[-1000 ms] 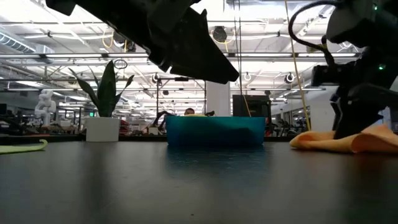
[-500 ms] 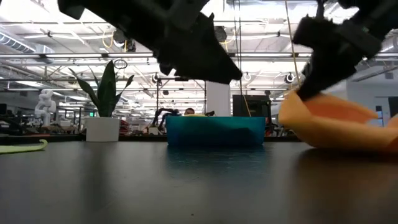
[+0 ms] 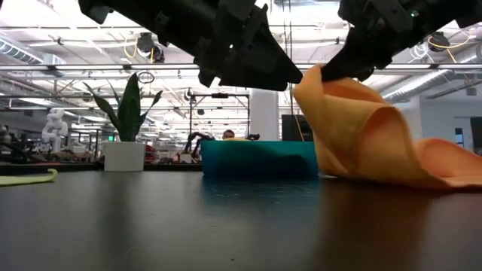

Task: Fold microfiber towels
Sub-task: Fold the orange microfiber cloth

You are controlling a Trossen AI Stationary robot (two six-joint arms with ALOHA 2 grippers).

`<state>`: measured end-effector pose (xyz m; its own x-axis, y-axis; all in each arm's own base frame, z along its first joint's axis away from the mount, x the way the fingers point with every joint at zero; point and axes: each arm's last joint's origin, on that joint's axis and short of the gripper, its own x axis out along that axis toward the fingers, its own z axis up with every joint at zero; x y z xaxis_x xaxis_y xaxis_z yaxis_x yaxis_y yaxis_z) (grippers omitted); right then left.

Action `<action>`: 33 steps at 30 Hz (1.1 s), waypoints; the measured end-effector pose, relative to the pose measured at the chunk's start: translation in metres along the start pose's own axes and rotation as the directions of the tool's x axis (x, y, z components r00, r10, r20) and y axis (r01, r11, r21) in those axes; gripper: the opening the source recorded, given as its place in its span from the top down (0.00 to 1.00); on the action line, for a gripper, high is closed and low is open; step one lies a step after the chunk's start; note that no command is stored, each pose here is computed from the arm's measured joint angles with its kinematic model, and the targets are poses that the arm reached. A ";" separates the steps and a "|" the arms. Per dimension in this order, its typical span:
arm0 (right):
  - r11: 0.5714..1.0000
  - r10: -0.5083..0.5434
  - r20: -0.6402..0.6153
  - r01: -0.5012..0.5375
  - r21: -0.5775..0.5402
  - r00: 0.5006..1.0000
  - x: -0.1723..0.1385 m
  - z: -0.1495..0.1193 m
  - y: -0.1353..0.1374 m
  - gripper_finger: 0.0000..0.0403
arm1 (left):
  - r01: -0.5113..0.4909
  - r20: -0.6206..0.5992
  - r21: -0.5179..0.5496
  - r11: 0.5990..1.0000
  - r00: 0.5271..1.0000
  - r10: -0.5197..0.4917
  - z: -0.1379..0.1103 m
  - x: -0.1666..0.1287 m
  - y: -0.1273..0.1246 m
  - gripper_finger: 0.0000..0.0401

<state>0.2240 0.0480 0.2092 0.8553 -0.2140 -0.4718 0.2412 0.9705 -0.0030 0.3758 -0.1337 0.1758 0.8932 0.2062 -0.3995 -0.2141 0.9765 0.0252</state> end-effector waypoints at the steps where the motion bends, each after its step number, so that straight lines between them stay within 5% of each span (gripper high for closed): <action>1: 1.000 -0.005 -0.001 0.005 -0.002 1.000 0.001 0.000 -0.001 1.00 | 0.000 0.000 0.000 1.000 1.000 0.000 0.000 0.000 0.000 0.58; 14: 1.000 -0.006 0.095 0.007 -0.014 0.995 0.001 0.012 -0.005 1.00 | -0.007 -0.004 -0.003 1.000 1.000 0.007 0.000 0.001 0.002 0.58; 33: 1.000 0.030 0.371 -0.024 -0.019 0.928 -0.048 0.046 -0.019 1.00 | -0.039 0.064 -0.058 0.998 0.997 0.042 0.009 0.006 0.010 0.58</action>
<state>0.1991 0.0346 0.2727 0.9711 -0.2110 -0.1114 0.2114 0.9774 -0.0086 0.3822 -0.1225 0.1818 0.9069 0.2509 -0.3386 -0.2710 0.9625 -0.0127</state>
